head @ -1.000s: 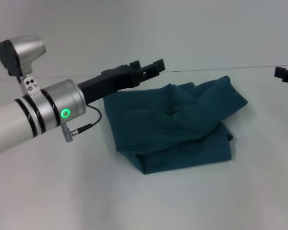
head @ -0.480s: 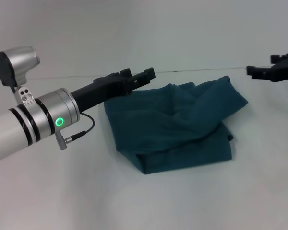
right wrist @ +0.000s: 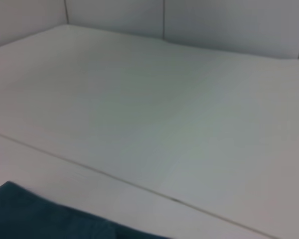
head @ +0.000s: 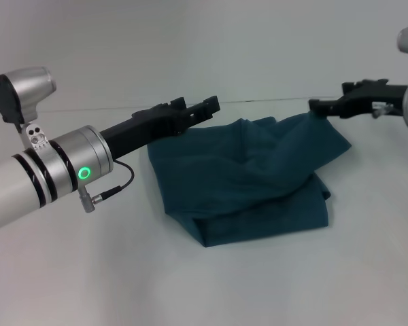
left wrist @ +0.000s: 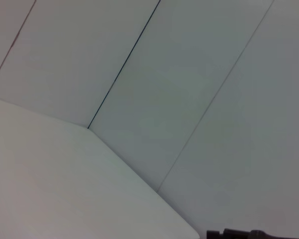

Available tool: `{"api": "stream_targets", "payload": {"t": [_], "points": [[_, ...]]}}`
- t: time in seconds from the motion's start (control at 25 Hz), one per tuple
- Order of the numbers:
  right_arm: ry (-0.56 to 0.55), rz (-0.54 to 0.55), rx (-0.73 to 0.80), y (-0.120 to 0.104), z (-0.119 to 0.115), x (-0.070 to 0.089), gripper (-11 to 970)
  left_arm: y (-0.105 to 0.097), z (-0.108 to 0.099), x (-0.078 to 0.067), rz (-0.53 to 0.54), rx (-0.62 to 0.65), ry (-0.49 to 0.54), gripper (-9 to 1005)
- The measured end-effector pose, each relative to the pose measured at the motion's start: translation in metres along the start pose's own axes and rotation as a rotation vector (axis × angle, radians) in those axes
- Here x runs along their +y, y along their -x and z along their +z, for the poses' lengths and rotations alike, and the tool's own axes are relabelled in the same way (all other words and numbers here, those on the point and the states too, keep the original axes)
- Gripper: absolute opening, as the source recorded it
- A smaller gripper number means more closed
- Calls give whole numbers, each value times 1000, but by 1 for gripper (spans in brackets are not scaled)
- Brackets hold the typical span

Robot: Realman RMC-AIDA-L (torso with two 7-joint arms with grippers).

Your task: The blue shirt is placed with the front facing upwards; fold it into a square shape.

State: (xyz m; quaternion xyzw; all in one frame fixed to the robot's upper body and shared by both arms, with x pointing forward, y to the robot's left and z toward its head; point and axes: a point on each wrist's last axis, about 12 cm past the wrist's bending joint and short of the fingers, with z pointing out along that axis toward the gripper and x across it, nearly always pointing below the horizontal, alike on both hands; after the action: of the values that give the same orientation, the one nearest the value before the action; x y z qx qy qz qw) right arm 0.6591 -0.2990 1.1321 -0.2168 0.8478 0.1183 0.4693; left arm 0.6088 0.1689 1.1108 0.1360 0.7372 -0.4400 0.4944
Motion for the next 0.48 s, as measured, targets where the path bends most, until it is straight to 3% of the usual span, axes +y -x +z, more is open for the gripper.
{"api": "stream_targets", "payload": {"t": [0.24,0.48], "points": [[20,20,82,-17,4,7,916,-1,-1,1,-2,-1,6,871],[-2,18,156,-50,-7,7,916,-1,-2,2,-5,-2,11,871]]}}
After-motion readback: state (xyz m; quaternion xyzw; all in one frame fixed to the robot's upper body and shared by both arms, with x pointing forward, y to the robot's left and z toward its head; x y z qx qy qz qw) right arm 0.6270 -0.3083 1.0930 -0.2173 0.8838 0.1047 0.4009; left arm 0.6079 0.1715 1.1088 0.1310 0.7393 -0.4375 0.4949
